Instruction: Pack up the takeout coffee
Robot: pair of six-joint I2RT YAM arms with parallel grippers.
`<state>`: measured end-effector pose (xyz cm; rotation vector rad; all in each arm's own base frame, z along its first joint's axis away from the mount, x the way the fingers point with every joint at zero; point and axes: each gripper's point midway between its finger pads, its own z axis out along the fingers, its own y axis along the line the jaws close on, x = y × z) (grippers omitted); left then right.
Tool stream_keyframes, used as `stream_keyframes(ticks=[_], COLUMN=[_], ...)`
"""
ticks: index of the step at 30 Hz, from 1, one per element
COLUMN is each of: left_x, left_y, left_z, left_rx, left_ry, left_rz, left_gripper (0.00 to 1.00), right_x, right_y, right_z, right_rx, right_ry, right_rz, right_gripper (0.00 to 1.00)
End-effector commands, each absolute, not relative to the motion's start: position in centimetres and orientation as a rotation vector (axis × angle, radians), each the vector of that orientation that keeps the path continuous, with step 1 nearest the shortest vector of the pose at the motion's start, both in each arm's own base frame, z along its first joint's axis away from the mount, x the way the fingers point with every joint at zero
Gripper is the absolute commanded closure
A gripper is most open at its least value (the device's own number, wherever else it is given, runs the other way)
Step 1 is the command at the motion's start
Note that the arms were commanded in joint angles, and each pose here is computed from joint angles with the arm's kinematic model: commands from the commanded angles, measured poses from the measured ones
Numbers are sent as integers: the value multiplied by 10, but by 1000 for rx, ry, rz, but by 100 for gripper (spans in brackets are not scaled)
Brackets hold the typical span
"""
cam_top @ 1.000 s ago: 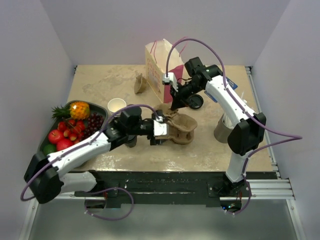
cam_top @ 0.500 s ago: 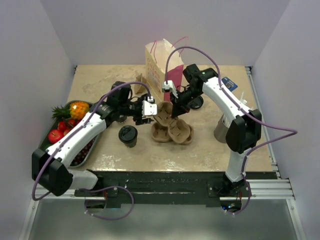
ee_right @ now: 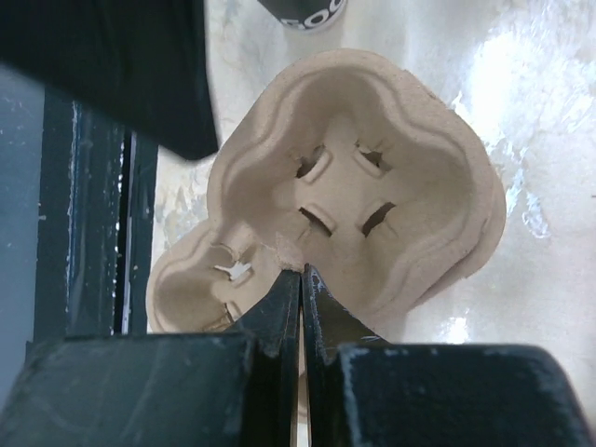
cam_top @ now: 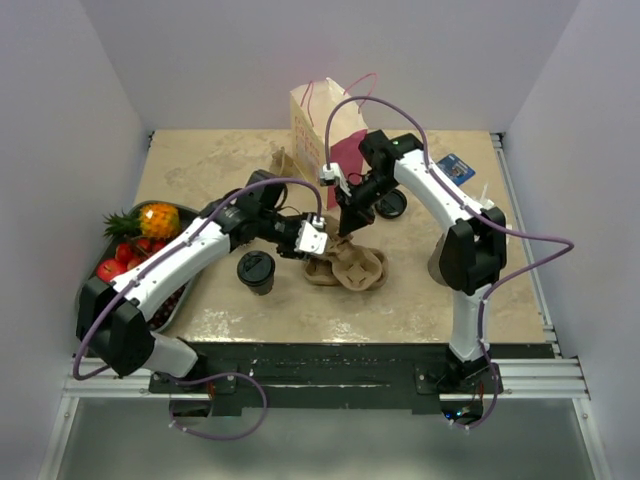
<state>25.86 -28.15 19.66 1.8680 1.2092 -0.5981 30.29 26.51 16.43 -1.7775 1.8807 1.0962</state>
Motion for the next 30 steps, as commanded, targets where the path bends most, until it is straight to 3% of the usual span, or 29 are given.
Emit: stream_keyframes(ticks=[1, 9, 17, 25, 30], left_x=[244, 260, 267, 340, 377], left_y=[-299, -307, -285, -210, -137], left_z=[200, 190, 263, 315, 354], left_rx=[1942, 1926, 1607, 1008, 655], left_ry=[1071, 1095, 1057, 1453, 1526], left_rz=[-579, -490, -347, -334, -206], left_gripper=[48, 54, 23, 17, 12], right_x=[284, 283, 310, 348, 371], right_y=[267, 267, 251, 277, 319], right_z=[192, 203, 249, 295, 293], right_rx=[-1750, -1737, -1602, -1440, -1447], right_ry=[1870, 1864, 1829, 1650, 1605], right_rz=[1193, 1175, 955, 832, 827], right_gripper=[100, 100, 100, 100, 100])
